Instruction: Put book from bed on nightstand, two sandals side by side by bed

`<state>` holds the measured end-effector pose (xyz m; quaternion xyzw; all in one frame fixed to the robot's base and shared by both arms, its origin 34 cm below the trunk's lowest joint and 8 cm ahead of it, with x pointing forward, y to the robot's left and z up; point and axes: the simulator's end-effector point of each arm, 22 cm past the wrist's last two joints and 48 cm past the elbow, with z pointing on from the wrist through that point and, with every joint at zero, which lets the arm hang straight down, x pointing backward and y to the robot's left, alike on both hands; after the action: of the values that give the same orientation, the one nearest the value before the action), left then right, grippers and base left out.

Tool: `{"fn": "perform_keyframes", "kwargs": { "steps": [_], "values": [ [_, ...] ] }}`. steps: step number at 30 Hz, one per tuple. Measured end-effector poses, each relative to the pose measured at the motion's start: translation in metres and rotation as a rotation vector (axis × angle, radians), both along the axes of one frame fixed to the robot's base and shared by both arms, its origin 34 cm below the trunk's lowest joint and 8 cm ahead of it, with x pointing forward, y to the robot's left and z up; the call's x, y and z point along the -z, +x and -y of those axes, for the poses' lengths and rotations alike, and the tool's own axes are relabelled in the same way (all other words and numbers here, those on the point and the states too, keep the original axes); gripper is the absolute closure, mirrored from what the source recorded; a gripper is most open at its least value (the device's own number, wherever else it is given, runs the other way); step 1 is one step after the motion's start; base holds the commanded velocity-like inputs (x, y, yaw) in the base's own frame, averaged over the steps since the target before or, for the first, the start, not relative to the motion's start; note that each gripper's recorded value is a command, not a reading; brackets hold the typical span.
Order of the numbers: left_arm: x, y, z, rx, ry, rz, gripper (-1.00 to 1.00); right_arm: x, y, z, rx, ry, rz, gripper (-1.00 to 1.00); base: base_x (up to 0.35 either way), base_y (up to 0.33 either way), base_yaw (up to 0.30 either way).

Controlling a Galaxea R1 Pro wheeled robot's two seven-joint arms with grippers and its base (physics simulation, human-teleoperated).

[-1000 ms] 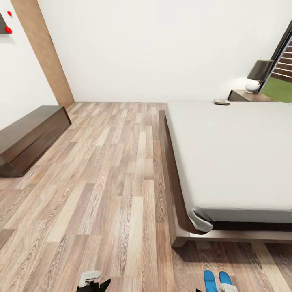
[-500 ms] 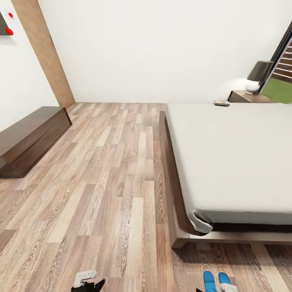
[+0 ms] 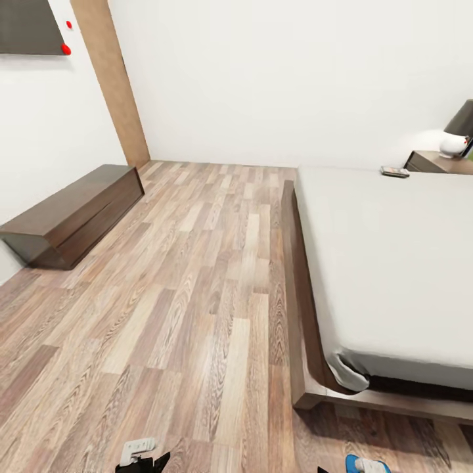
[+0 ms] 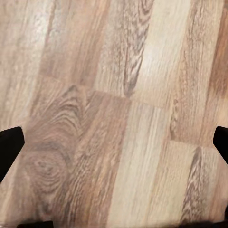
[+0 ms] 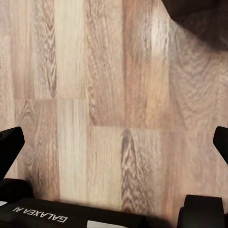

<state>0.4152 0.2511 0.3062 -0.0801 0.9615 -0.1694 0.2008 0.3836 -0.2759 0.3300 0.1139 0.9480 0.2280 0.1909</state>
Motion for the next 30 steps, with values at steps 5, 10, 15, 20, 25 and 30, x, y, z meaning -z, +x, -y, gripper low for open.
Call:
{"fn": "perform_keyframes", "kwargs": {
  "steps": [5, 10, 15, 20, 25, 30],
  "values": [
    [0.001, -0.001, 0.0, 0.0, 0.0, -0.003, -1.0, 0.001, -0.001, 0.0, -0.001, 0.0, -0.002, -1.0, 0.0, 0.0, 0.268],
    [0.002, -0.002, 0.001, 0.0, -0.001, -0.006, -1.0, 0.001, -0.002, 0.0, -0.002, 0.0, -0.005, -1.0, 0.0, 0.0, 0.258],
    [-0.008, -0.002, 0.001, 0.0, -0.001, -0.008, -1.0, -0.008, -0.001, 0.0, -0.002, 0.0, -0.008, -1.0, 0.0, 0.0, 0.216],
    [-0.018, 0.0, 0.001, 0.0, -0.002, -0.01, -1.0, -0.018, 0.0, 0.0, -0.001, 0.0, -0.009, -1.0, 0.0, 0.0, 0.09],
    [-0.028, 0.001, 0.003, 0.0, -0.004, -0.01, -1.0, -0.028, 0.001, 0.0, -0.003, 0.0, -0.01, -1.0, 0.0, 0.0, 0.009],
    [-0.036, 0.002, 0.003, 0.001, -0.004, -0.011, -1.0, -0.036, 0.002, -0.001, -0.003, 0.0, -0.01, -1.0, 0.0, 0.0, 0.001]
  ]
}}
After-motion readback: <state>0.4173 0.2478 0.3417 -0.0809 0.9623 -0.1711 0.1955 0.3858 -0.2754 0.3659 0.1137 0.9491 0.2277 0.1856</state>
